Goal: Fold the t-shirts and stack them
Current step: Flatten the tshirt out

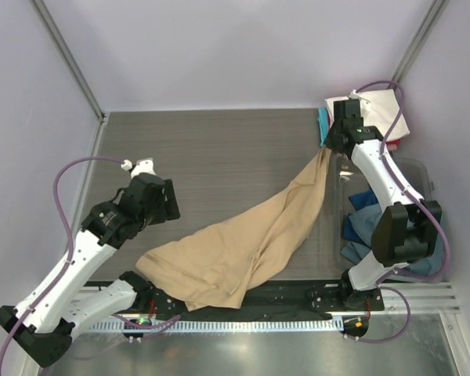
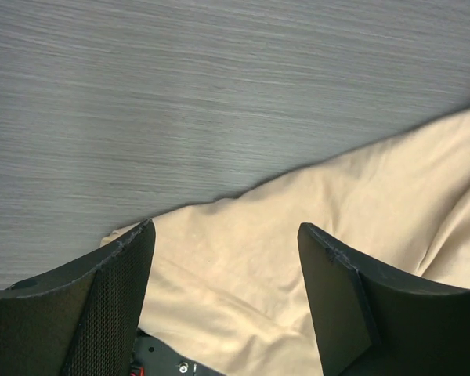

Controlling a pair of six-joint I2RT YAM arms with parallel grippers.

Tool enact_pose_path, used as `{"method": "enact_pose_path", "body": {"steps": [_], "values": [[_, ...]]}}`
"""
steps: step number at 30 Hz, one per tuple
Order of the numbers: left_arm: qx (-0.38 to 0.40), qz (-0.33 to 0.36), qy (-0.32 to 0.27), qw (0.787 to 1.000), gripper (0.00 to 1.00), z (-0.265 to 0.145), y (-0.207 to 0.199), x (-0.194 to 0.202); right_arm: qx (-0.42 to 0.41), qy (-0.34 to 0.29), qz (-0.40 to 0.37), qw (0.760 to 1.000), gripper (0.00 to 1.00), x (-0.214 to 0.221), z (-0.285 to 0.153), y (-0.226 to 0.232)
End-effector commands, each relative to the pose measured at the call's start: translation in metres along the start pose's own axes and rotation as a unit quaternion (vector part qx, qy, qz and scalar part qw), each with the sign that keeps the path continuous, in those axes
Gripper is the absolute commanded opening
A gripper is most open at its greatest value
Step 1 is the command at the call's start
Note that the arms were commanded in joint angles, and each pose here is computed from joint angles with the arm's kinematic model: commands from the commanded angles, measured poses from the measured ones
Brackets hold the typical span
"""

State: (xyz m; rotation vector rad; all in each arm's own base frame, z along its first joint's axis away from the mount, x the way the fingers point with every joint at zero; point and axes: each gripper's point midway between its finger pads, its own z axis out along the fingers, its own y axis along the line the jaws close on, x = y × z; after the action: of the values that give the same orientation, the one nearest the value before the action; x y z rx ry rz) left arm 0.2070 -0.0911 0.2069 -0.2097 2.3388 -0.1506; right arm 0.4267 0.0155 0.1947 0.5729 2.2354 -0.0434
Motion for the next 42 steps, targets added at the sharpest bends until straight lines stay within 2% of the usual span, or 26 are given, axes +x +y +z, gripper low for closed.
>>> {"method": "enact_pose_path", "body": {"steps": [1, 6, 10, 12, 19, 27, 42], "values": [[0.032, 0.011, 0.030, 0.999, 0.73, 0.002, -0.019, 0.015, 0.025, -0.055, -0.017, 0.998, 0.01, -0.039, -0.002, -0.005], [0.075, 0.047, 0.046, 0.995, 0.65, 0.010, -0.060, 0.037, 0.062, -0.063, -0.030, 0.996, 0.01, -0.038, 0.000, -0.020], [0.126, 0.110, 0.074, 0.983, 0.59, 0.009, -0.105, 0.079, 0.056, -0.046, -0.039, 0.997, 0.01, -0.022, 0.003, -0.023], [0.136, 0.133, 0.085, 0.978, 0.57, 0.006, -0.115, 0.096, 0.049, -0.047, -0.038, 0.997, 0.01, -0.020, 0.000, -0.023], [0.220, 0.253, 0.128, 0.933, 0.55, -0.035, -0.160, 0.171, 0.038, -0.027, -0.040, 0.998, 0.01, 0.000, 0.000, -0.025], [0.224, 0.302, 0.167, 0.912, 0.54, -0.041, -0.167, 0.215, 0.034, -0.015, -0.046, 0.998, 0.01, 0.014, -0.003, -0.031], [0.207, 0.340, 0.193, 0.897, 0.47, -0.030, -0.169, 0.250, 0.030, -0.009, -0.049, 0.998, 0.01, 0.021, -0.003, -0.032]]}}
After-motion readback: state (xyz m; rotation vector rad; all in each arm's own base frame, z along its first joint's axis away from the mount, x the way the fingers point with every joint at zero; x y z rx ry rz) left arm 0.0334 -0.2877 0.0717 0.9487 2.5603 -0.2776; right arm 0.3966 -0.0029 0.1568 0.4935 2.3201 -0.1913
